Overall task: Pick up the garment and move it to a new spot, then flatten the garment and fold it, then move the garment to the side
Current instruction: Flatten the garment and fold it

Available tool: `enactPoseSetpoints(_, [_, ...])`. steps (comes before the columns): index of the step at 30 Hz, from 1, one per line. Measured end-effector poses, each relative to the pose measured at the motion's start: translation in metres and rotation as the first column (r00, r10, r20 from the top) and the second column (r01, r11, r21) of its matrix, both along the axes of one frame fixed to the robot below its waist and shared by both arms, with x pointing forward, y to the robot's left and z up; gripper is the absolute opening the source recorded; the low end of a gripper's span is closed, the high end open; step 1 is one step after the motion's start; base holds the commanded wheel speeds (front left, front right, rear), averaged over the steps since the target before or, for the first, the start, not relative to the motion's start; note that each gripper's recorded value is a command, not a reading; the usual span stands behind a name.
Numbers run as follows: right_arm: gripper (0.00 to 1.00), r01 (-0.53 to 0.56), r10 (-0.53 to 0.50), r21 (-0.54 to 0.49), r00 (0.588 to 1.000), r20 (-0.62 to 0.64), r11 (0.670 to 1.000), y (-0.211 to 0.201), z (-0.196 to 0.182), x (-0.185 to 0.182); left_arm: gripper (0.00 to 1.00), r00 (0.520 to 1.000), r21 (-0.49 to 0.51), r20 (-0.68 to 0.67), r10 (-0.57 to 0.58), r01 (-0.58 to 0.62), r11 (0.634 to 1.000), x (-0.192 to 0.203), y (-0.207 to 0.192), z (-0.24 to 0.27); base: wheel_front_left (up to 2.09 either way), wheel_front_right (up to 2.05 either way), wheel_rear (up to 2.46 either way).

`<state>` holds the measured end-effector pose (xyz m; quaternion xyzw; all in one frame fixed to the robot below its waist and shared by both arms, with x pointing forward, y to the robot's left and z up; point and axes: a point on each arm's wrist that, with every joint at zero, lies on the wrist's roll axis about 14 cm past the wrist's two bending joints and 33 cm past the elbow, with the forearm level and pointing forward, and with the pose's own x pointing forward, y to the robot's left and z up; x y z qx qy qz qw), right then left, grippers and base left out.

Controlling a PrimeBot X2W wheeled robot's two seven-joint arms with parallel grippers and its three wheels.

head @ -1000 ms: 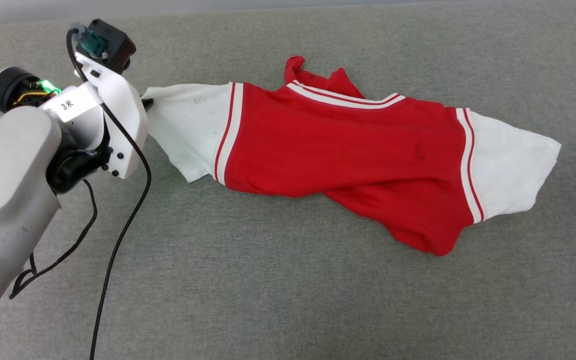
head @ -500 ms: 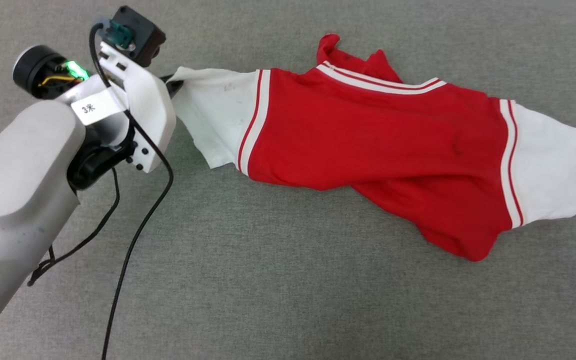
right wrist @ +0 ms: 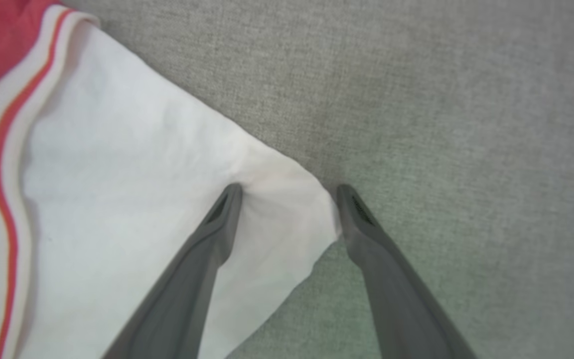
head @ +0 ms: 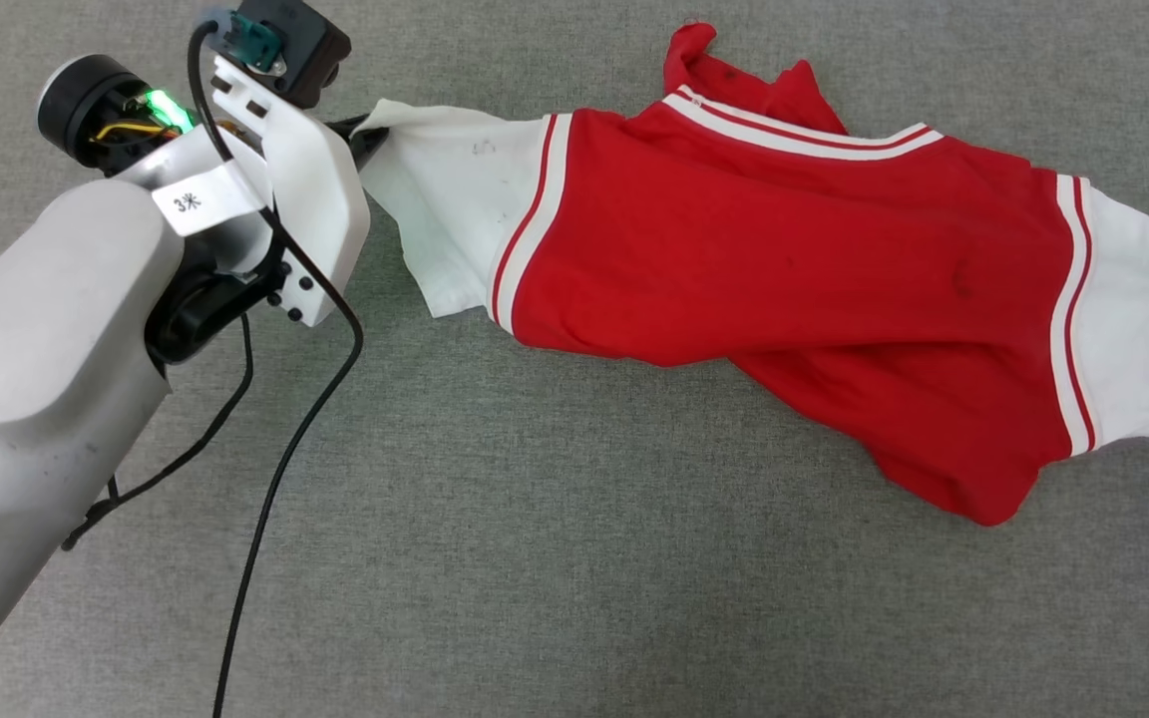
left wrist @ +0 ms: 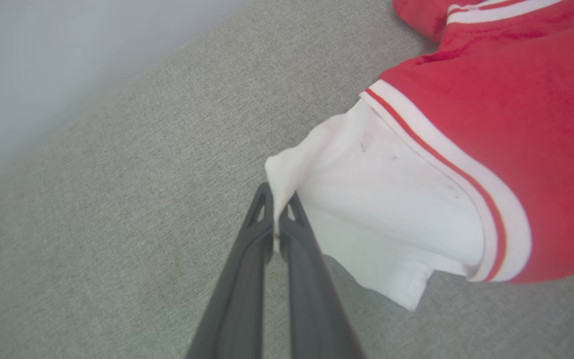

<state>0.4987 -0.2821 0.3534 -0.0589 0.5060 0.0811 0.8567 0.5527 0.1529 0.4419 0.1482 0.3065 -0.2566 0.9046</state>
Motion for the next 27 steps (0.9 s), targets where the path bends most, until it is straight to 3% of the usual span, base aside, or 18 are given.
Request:
enactPoseSetpoints(3, [1.00, 0.012, -0.012, 0.013, 1.000, -0.003, 1.000, -0.001, -0.002, -0.001, 0.00, 1.000, -0.002, -0.001, 0.001, -0.001, 1.000, 0.001, 0.000, -0.002, 0.00, 0.00, 0.00])
enactPoseSetpoints(4, [0.34, 0.014, -0.014, 0.015, 1.000, 0.002, 1.000, -0.002, -0.003, -0.001, 0.00, 1.000, -0.003, 0.000, 0.001, -0.001, 1.000, 0.002, -0.001, -0.002, 0.00, 0.00, 0.00])
enactPoseSetpoints(5, [0.00, 0.018, -0.018, 0.018, 1.000, 0.009, 1.000, -0.002, -0.002, 0.000, 0.00, 1.000, -0.003, 0.000, 0.003, -0.003, 1.000, 0.002, 0.000, -0.003, 0.00, 0.00, 0.00])
enactPoseSetpoints(10, [0.00, 0.017, -0.019, 0.026, 0.997, 0.069, 1.000, -0.002, 0.007, 0.004, 0.00, 1.000, -0.009, 0.016, 0.002, -0.002, 1.000, 0.002, -0.002, 0.003, 0.00, 0.00, 0.00])
enactPoseSetpoints(16, [0.00, -0.029, 0.025, 0.010, 0.965, 0.259, 1.000, -0.001, 0.049, 0.018, 0.00, 0.991, -0.035, 0.133, -0.002, 0.006, 0.999, 0.005, -0.004, 0.040, 0.00, 0.00, 0.00])
enactPoseSetpoints(22, [0.00, -0.078, 0.071, -0.006, 0.871, 0.486, 0.997, 0.001, 0.117, 0.027, 0.00, 0.950, -0.072, 0.313, -0.014, 0.039, 0.997, 0.001, -0.011, 0.097, 0.00, 0.00, 0.00])
enactPoseSetpoints(27, [0.00, -0.090, 0.098, -0.046, 0.734, 0.672, 0.995, -0.006, 0.183, 0.029, 0.00, 0.872, -0.113, 0.490, -0.012, 0.076, 0.991, -0.009, -0.021, 0.156, 0.00, 0.00, 0.00])
